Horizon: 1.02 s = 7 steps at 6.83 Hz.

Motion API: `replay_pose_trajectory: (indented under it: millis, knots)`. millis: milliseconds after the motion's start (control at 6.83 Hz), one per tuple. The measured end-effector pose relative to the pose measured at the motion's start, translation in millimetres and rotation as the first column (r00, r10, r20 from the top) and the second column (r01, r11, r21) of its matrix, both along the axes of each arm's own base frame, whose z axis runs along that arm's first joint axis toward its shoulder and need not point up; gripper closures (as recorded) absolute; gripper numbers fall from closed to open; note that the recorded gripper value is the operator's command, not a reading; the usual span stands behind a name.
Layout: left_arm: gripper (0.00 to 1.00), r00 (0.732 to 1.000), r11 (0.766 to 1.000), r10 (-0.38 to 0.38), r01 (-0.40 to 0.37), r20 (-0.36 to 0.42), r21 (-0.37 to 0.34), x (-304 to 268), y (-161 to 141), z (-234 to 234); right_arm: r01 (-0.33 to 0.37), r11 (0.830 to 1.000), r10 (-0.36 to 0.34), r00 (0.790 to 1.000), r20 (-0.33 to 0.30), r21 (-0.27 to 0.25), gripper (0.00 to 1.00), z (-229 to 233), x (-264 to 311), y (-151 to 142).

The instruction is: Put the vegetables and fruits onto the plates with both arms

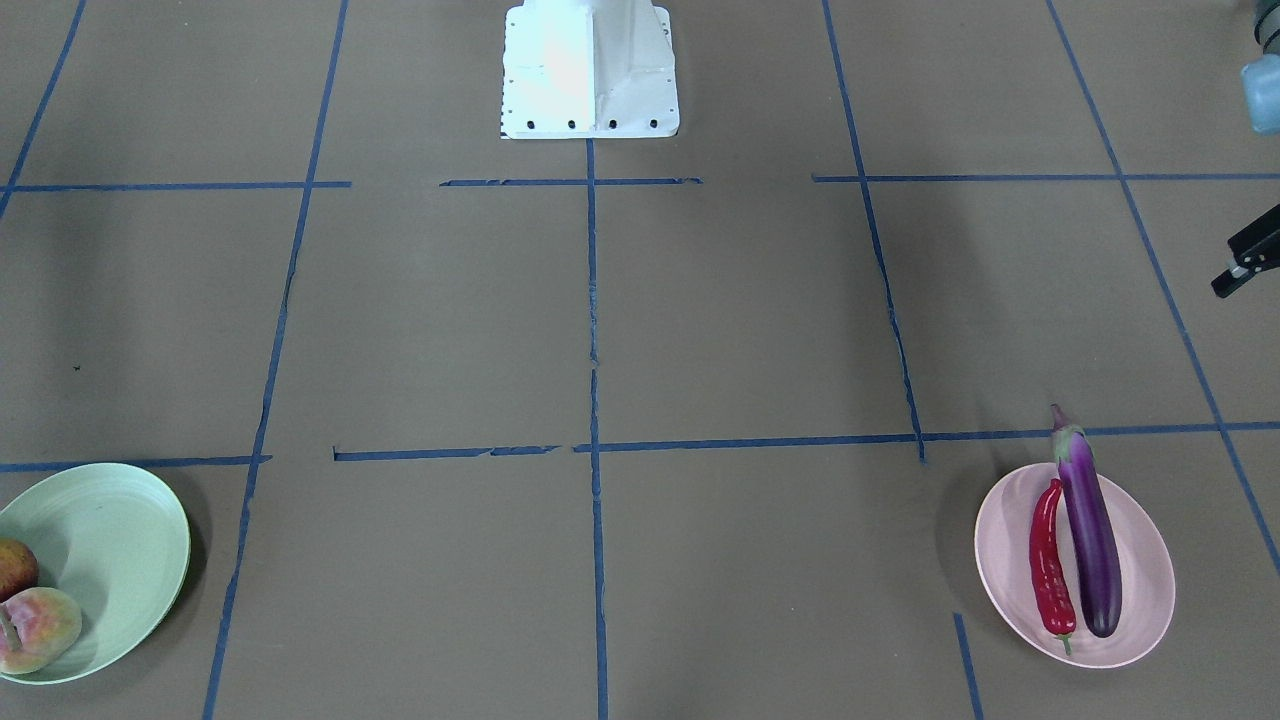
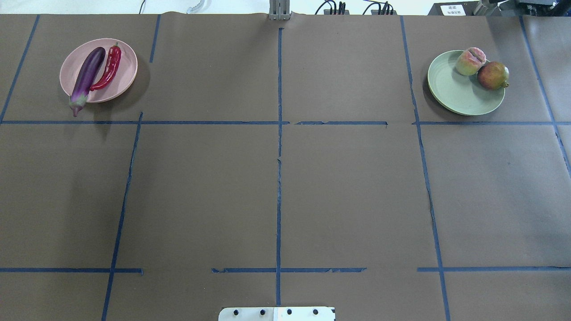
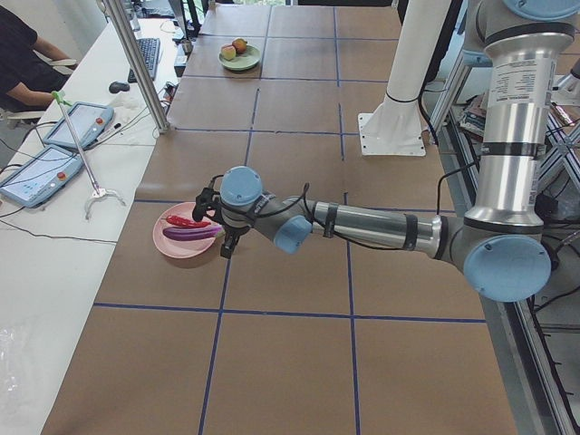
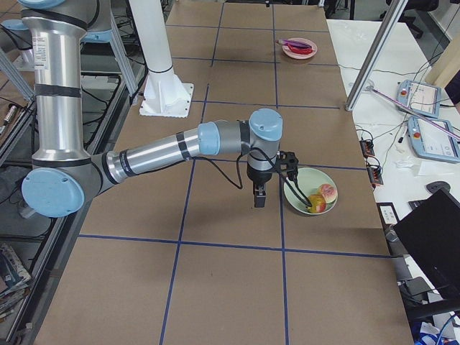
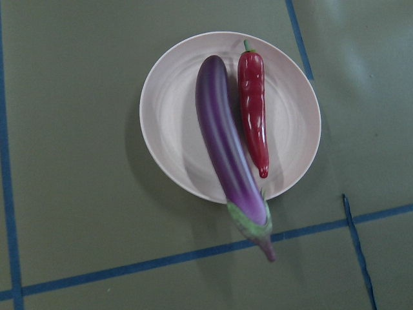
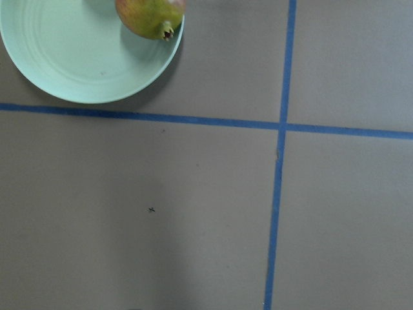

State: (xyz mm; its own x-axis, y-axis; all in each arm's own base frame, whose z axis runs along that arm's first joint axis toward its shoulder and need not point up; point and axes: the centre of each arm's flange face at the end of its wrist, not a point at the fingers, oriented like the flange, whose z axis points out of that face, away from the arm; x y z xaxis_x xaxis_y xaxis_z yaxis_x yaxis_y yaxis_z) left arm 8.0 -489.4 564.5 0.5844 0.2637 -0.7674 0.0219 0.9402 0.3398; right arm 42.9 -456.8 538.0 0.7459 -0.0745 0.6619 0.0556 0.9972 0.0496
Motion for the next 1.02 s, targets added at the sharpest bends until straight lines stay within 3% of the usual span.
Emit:
replay_pose_trajectory:
  millis: [439, 1024]
  knots:
    - [0.0, 0.994, 0.993, 0.075, -0.068, 0.082, -0.092, -70.4, 77.5, 29.7, 0.02, 0.999, -0.018, 0.998, 0.062, -0.039, 0.0, 35.5, 21.2, 59.4]
    - [0.0, 0.983, 0.986, 0.133, -0.118, 0.127, -0.121, -100.1, 149.1, 40.9, 0.019, 0.999, -0.016, 0.997, 0.072, -0.037, 0.0, 33.2, 22.4, 76.3]
